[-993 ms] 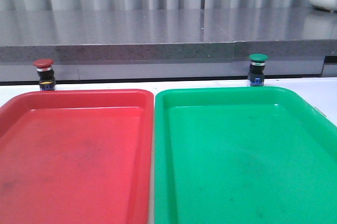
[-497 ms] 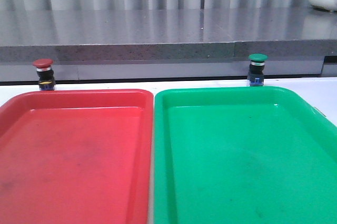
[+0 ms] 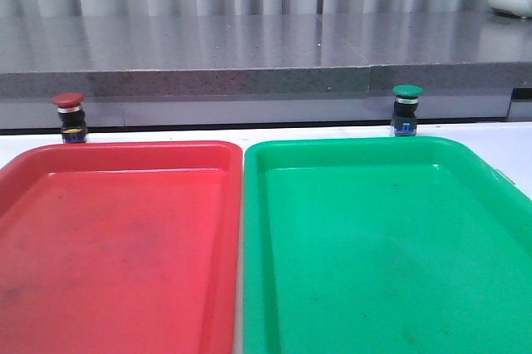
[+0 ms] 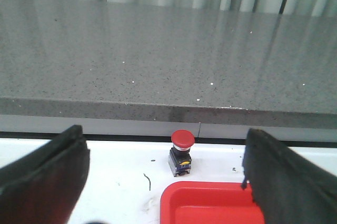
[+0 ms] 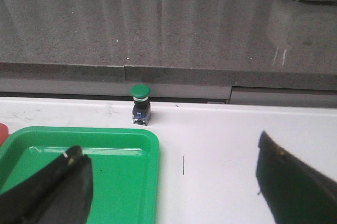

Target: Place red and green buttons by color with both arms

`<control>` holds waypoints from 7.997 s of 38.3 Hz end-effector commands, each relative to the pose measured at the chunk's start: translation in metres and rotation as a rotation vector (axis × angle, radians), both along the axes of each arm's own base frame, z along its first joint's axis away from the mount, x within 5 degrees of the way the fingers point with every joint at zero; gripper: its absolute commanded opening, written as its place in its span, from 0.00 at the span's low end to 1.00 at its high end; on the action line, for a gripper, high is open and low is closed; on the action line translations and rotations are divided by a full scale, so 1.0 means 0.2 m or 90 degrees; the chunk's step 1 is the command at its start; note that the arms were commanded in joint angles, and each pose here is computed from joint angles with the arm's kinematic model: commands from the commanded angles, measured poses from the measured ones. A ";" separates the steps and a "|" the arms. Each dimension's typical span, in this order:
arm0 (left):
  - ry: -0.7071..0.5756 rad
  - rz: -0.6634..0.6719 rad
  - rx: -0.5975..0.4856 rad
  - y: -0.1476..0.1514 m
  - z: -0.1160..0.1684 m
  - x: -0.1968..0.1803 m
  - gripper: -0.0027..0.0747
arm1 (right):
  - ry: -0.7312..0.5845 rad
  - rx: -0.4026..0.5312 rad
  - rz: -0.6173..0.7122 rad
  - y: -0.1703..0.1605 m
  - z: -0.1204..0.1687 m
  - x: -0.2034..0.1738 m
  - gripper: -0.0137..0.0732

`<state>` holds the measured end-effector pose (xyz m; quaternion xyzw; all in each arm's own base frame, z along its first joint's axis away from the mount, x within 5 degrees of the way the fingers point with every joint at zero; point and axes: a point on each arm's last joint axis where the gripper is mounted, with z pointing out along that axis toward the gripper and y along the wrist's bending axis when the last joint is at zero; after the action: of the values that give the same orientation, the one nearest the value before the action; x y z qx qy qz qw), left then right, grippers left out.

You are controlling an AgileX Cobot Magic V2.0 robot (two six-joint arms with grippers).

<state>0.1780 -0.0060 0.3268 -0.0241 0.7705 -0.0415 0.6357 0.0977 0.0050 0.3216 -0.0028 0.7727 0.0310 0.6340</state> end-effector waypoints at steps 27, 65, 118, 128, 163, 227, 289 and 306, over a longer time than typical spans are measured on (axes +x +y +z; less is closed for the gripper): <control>0.289 -0.050 0.013 -0.21 -0.18 1.18 0.76 | -0.059 0.003 -0.005 0.00 0.09 0.01 0.90; 0.366 -0.023 -0.006 -0.16 -0.44 1.41 0.21 | -0.059 0.003 -0.005 0.00 0.09 0.01 0.90; 0.412 -0.273 0.099 -0.66 -0.52 0.42 0.20 | -0.059 0.003 -0.005 0.00 0.09 0.01 0.90; 0.413 -0.269 0.098 -0.65 -0.52 0.42 0.35 | -0.059 0.003 -0.005 0.00 0.09 0.01 0.90; 0.248 -0.196 0.080 -0.45 0.06 0.44 0.23 | -0.059 0.003 -0.005 0.00 0.09 0.01 0.90; -0.172 -0.107 -0.035 -0.01 -0.17 -0.72 0.01 | -0.073 0.004 -0.006 0.00 0.09 0.01 0.90; -0.171 -0.107 -0.035 -0.01 -0.17 -0.72 0.01 | 0.305 0.042 0.015 0.25 -0.37 1.90 0.92; -0.171 -0.107 -0.035 -0.01 -0.17 -0.72 0.01 | 0.326 0.042 0.020 0.27 -0.38 1.90 0.53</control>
<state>0.0359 -0.0074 0.2784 0.0335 0.7089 -0.1042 0.6968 0.4771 0.0580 0.1993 0.0126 0.9341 0.0546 0.3526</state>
